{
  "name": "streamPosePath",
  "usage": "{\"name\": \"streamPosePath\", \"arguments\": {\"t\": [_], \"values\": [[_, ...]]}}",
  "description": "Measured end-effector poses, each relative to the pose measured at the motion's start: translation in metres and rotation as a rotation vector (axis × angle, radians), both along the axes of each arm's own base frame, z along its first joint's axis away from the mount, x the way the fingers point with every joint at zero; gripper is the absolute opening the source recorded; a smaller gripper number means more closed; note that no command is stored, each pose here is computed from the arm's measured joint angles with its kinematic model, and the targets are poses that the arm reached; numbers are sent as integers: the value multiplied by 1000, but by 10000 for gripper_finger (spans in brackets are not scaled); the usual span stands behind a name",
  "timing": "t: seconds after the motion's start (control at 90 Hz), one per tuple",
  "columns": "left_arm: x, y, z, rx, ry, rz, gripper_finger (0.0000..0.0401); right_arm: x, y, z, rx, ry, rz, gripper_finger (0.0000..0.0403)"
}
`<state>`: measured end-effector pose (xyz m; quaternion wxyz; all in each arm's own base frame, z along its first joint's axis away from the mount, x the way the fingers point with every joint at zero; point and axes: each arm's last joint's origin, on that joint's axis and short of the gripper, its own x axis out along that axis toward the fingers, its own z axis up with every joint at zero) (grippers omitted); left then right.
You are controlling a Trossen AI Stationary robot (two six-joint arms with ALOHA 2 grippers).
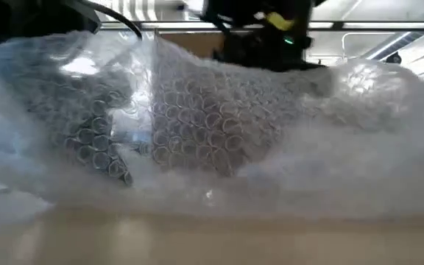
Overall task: Wrap mug
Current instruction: Prepare the bubble wrap
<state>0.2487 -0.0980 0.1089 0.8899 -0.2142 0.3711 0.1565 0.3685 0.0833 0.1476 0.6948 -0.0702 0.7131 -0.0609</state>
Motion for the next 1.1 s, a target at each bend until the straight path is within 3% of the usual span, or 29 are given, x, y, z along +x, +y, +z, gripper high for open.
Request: {"name": "streamPosePath", "arguments": {"t": [0.122, 0.278, 0.456, 0.644, 0.767, 0.856, 0.944, 1.1], "values": [[-2, 1, -2, -8, 15, 6, 75, -35, 3, -2, -66, 181, -74, 4], [-3, 1, -2, -16, 26, 16, 75, -79, 20, 19, -127, 250, -98, 1], [-3, 1, -3, -22, 29, 20, 75, -118, 36, 55, -99, 71, -209, 2], [-3, 2, -2, -32, 25, 28, 75, -149, 64, 91, 130, -230, -140, 3], [-3, 3, 0, -38, 12, 34, 75, -142, 65, 110, 149, -568, -87, 2], [-2, 4, 1, -43, 3, 38, 75, -128, 58, 108, 142, -694, -43, 2], [-2, 4, 1, -46, -1, 39, 75, -107, 42, 90, 156, -696, -40, 2], [-1, 5, 2, -32, -4, 24, 75, -72, 18, 41, 213, -572, -44, 2]]}}
